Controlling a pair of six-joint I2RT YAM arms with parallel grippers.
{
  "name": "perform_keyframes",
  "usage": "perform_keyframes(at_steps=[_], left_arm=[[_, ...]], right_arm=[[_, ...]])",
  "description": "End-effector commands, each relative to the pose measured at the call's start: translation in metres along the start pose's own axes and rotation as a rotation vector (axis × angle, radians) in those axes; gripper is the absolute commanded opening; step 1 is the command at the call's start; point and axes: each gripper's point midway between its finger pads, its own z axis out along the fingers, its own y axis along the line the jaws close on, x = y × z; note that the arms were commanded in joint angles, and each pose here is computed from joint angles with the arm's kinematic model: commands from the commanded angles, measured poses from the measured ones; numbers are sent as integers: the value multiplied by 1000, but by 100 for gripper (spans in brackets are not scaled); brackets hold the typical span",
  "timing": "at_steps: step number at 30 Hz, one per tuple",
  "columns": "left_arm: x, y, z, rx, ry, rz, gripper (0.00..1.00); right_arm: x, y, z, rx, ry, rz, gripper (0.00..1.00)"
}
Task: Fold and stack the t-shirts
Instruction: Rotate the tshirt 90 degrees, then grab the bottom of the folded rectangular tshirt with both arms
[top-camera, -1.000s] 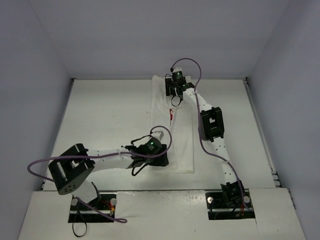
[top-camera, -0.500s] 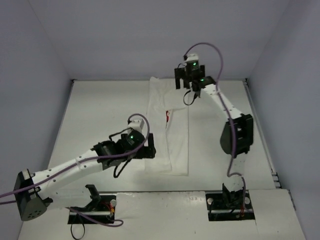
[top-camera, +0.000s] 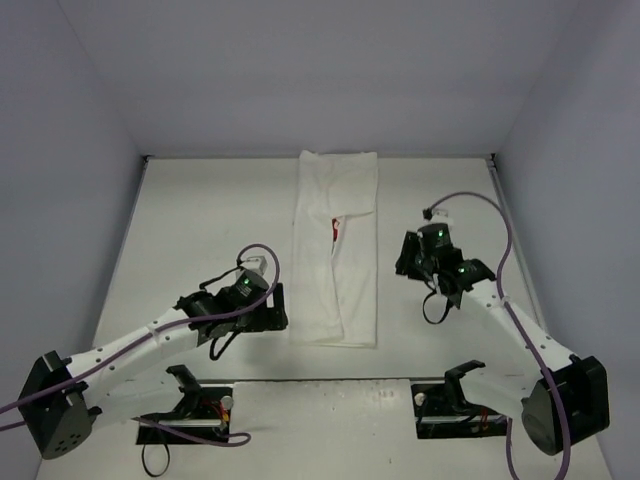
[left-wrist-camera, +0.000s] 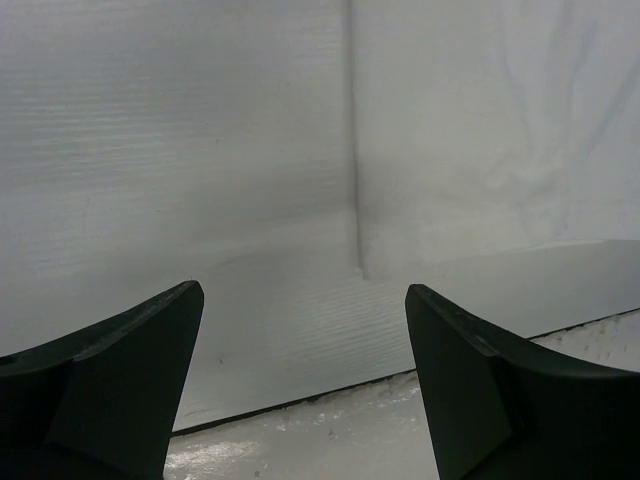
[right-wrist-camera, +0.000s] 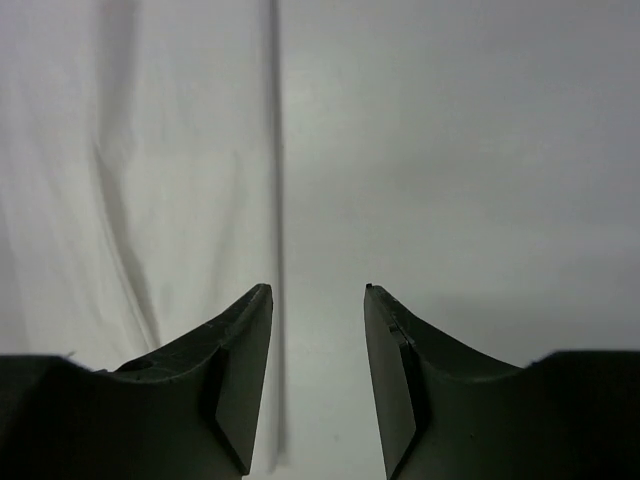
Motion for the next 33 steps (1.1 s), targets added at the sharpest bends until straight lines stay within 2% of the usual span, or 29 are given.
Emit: perform_keyframes(at_steps=[1, 7, 12, 16, 19, 24, 33], left_arm=[[-2, -27, 11, 153, 48, -42, 77], [-1, -44, 29, 201, 90, -40, 76], [3, -48, 35, 211, 128, -48, 75], [11, -43, 38, 201, 141, -64, 69], [13, -42, 40, 200, 150, -66, 65], [18, -44, 44, 198, 183, -74, 63], [30, -44, 48, 200, 248, -75, 58]], right_arm=[[34, 21, -8, -113, 83, 138, 43], [92, 22, 3, -96, 264, 160, 46], [124, 27, 1, -111, 365, 145, 46], [152, 25, -1, -101, 456, 151, 45], [167, 23, -5, -89, 493, 163, 45], [188, 19, -11, -70, 547, 188, 45], [200, 21, -18, -83, 589, 183, 45]])
